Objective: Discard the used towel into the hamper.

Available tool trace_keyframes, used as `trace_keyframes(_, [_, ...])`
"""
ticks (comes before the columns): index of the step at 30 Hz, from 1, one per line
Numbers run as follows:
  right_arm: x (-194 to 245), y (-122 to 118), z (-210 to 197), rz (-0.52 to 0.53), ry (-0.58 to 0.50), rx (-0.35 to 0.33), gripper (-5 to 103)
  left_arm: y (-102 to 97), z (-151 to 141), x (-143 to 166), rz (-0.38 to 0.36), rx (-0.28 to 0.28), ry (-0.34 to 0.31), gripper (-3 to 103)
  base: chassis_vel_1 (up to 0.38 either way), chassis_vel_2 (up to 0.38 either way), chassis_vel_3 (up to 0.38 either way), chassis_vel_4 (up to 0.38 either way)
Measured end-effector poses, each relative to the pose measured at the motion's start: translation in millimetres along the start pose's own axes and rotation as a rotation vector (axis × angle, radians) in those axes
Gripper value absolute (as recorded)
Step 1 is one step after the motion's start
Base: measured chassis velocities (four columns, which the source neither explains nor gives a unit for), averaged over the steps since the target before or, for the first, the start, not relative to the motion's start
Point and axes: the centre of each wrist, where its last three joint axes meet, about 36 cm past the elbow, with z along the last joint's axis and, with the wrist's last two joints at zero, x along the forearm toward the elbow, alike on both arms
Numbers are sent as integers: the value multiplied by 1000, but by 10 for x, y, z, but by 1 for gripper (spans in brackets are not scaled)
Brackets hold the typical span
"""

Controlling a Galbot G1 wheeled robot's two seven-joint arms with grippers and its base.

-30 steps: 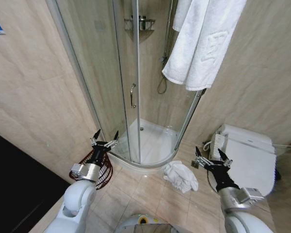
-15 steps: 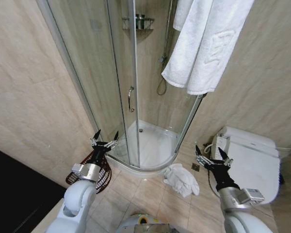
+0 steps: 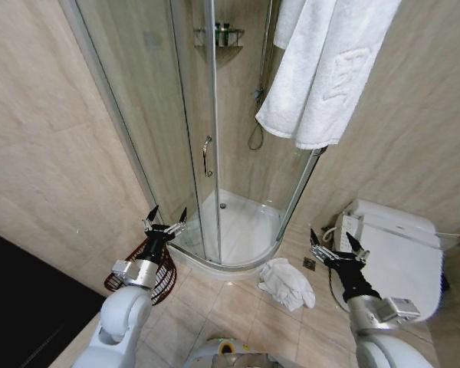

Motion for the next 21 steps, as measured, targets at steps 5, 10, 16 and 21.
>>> trace_keyframes(5, [8,-2,4,2,4,2,100,-5,0,11,0,2,0,100,-38,35,32,-32])
trace_keyframes(10, [11,-3,5,7,7,4,100,-7,-2,5,2,2,-2,100,-102,86,79,-104])
trace_keyframes(16, [15,-1,8,6,5,4,100,-4,-13,-8,-3,2,-7,100,-75,82,75,-66])
trace_keyframes(21, [53,30,35,-3,10,-1,100,111,-140,-128,-20,-13,-35,100,-11,6,1,-4])
